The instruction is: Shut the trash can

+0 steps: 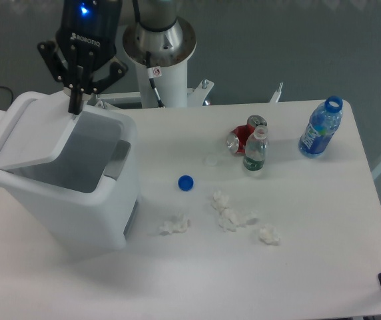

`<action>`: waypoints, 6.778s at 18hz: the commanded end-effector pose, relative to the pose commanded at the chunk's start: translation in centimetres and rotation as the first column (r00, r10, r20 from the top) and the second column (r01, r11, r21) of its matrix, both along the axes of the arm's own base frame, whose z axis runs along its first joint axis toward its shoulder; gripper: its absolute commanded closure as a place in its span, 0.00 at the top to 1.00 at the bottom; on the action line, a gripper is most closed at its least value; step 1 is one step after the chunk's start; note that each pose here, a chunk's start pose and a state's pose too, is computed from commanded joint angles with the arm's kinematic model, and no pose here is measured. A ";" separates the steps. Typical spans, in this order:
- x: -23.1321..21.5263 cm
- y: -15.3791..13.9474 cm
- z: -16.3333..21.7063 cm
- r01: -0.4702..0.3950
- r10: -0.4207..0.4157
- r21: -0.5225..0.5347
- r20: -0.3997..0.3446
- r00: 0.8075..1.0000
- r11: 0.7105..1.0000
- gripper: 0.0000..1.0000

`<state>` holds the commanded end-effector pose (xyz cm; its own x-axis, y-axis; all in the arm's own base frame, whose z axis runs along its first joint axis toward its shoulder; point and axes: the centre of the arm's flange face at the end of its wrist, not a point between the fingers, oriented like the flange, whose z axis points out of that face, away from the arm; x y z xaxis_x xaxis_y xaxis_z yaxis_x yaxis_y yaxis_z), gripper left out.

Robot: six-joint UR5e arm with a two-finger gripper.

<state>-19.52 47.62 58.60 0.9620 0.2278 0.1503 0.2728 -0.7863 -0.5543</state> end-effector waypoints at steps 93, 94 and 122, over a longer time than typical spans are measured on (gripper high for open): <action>6.7 1.1 2.3 0.141 -0.153 0.116 0.101 0.983 0.983 0.18; 6.0 1.0 2.2 0.129 -0.140 0.114 0.102 0.985 0.985 0.18; 1.6 0.1 1.3 0.056 -0.060 0.075 0.058 0.996 0.996 0.18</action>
